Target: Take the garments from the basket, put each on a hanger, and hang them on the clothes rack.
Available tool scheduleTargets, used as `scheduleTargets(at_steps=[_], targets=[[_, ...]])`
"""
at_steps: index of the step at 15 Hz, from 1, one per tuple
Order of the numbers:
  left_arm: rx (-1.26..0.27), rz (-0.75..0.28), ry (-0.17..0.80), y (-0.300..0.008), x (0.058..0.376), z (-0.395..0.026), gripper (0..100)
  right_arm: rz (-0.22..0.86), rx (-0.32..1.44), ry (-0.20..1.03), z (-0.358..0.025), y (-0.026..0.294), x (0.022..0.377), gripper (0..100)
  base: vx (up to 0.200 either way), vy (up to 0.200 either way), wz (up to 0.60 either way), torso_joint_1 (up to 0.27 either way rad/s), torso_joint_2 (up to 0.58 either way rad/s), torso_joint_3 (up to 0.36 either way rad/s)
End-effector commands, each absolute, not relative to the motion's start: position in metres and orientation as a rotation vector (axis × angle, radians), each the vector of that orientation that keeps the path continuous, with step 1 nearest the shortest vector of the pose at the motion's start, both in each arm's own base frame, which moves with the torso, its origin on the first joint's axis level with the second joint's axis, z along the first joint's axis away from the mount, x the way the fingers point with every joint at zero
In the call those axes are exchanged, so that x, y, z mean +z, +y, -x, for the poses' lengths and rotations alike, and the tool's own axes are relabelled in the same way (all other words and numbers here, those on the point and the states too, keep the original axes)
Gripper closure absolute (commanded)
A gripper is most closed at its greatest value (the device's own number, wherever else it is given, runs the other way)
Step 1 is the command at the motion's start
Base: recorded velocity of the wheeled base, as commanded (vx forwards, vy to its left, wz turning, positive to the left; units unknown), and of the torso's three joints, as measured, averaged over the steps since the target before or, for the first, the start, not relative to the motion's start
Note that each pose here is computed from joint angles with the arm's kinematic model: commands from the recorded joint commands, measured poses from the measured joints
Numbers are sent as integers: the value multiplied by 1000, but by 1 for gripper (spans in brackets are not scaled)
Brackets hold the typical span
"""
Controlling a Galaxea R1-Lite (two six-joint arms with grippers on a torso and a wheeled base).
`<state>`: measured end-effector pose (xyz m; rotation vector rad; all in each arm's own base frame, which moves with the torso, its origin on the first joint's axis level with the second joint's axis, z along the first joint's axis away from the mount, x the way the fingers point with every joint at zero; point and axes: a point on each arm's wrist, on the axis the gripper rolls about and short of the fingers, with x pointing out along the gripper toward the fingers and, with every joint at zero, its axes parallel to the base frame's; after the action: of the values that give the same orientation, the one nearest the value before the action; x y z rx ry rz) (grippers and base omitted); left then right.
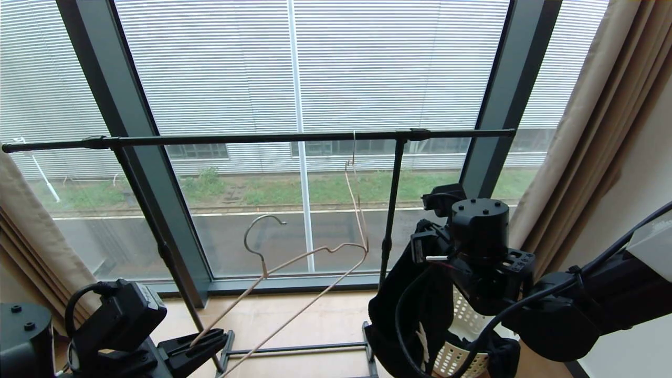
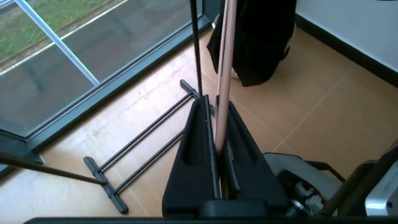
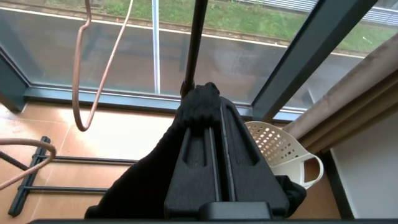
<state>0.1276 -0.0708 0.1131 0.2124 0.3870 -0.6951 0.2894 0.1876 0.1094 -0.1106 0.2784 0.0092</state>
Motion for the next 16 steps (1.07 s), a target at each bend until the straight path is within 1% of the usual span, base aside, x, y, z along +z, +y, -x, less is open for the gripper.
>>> scheduleTargets(at_steps=[1,3,6,8,10,14,16], targets=[[-715,-213,383,-70,112,-124,100,112,9,278,-290,188,109,100,0,0,0,0,0,0],[-776,-218,394,-75,109,-119,100,102,-5,261,-293,190,113,100,0,0,0,0,0,0],[-815,-226,402,-79,107,-115,100,95,-24,249,-293,192,115,100,0,0,0,0,0,0],[-851,-240,433,-89,104,-120,100,105,-11,259,-290,198,111,100,0,0,0,0,0,0],[-855,-242,463,-93,101,-125,100,114,16,262,-282,206,109,100,0,0,0,0,0,0],[-845,-233,440,-97,98,-132,100,139,43,265,-266,223,105,100,0,0,0,0,0,0],[-838,-218,440,-97,99,-134,100,147,40,266,-263,225,104,100,0,0,0,0,0,0]])
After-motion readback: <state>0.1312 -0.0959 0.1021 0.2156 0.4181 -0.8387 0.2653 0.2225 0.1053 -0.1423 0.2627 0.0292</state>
